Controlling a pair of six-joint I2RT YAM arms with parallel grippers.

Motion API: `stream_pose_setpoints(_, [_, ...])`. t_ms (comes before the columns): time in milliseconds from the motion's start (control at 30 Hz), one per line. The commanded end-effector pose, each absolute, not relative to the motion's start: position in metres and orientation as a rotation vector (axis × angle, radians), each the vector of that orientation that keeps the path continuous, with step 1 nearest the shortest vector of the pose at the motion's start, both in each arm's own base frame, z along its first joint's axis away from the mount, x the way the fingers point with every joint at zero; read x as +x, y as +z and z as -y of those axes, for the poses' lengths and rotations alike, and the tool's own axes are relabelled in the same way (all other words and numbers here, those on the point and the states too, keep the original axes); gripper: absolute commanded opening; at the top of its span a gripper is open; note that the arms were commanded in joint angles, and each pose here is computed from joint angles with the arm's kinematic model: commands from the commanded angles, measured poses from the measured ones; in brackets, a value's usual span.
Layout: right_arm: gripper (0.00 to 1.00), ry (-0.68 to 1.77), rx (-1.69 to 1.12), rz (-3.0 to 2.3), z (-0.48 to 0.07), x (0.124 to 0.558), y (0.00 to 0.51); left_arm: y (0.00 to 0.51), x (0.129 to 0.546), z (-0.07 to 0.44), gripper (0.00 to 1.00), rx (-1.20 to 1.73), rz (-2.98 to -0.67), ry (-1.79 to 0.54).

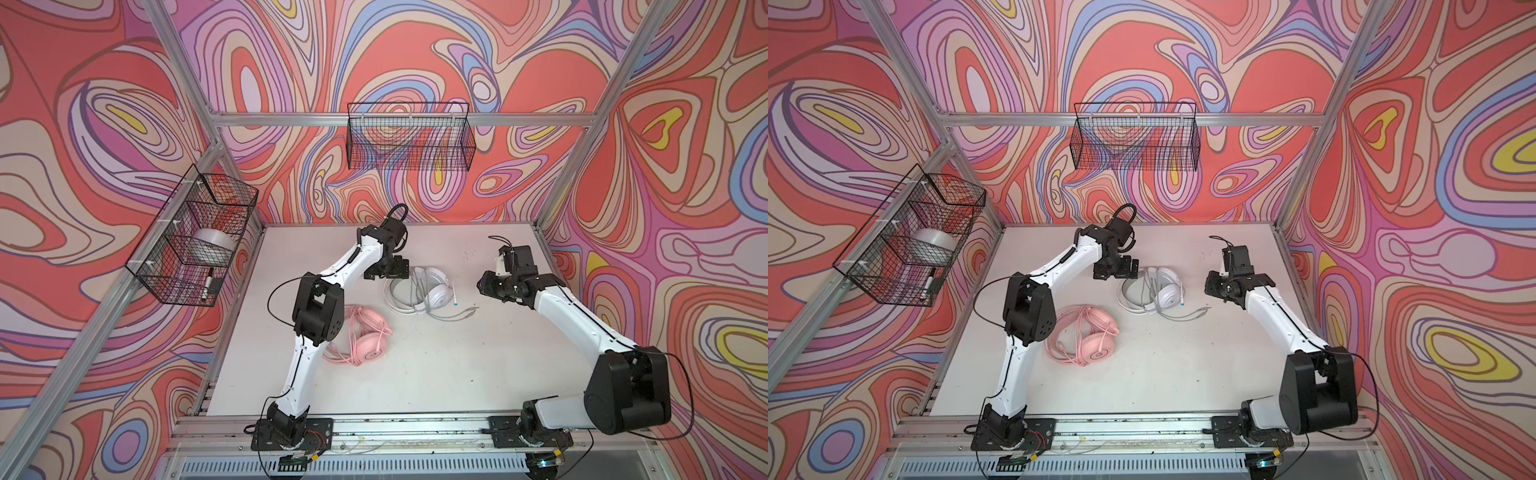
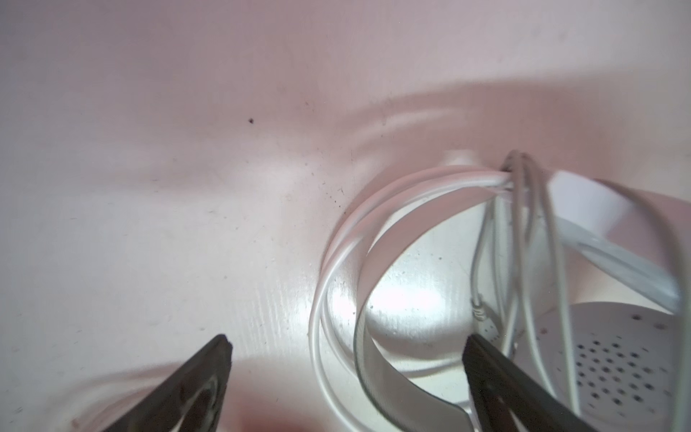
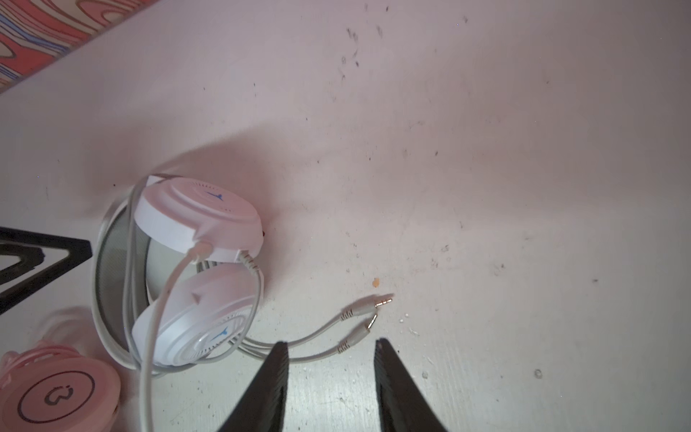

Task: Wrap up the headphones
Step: 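Open the left gripper and lift it off the headset while the right gripper withdraws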

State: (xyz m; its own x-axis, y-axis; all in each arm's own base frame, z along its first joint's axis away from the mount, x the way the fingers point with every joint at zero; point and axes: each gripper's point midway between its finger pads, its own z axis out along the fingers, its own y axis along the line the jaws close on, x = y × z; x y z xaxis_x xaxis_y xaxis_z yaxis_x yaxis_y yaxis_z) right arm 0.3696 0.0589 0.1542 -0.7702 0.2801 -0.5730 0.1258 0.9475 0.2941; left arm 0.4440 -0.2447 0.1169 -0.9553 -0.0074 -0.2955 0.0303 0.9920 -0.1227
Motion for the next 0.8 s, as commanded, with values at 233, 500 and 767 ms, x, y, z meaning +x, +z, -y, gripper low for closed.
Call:
stream_pose_setpoints(233, [0.98, 0.002, 0.214, -2.075, -0.011, 0.37, 0.178, 0.253, 0.425, 0.137, 1.0, -0.003, -2.161, 0.164])
stream_pose_setpoints(500, [0.98, -0.097, 0.179, -1.735, 0.008, 0.345, 0.167, 0.217, 0.371, 0.036, 1.0, -0.164, -1.954, 0.422])
stream_pose_setpoints(767, [0.99, -0.054, 0.093, -1.788, -0.007, 0.362, 0.134, 0.165, 0.342, -0.02, 1.0, -0.336, -1.973, 0.48])
